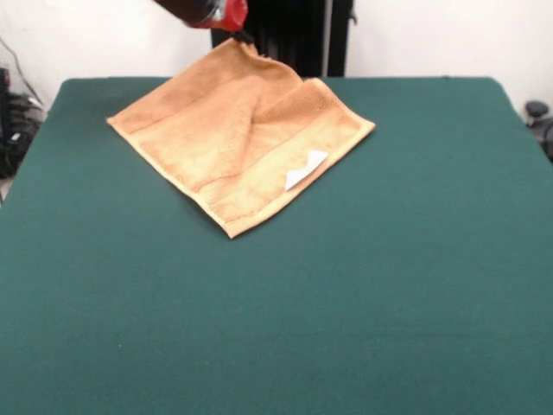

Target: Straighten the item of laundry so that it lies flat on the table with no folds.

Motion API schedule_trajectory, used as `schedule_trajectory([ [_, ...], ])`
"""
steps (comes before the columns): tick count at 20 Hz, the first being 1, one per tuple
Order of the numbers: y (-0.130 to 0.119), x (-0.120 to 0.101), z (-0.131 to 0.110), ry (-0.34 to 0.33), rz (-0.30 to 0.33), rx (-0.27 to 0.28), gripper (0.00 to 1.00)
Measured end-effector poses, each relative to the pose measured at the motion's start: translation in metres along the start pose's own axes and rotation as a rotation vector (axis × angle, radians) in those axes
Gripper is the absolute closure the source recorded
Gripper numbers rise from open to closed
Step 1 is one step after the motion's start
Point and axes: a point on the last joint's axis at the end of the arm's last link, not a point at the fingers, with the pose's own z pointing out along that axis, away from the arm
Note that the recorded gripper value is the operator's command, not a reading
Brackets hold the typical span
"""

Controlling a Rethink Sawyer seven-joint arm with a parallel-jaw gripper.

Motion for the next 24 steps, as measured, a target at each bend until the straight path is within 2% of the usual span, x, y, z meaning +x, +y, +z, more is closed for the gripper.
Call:
schedule_trajectory([
  [21,-0.0013,0.0005,0.0007,0.004,0.008,-0.001,0.00],
  [24,-0.0021,-0.0027,0.0053,-0.056,-0.024,0.053,0.00],
])
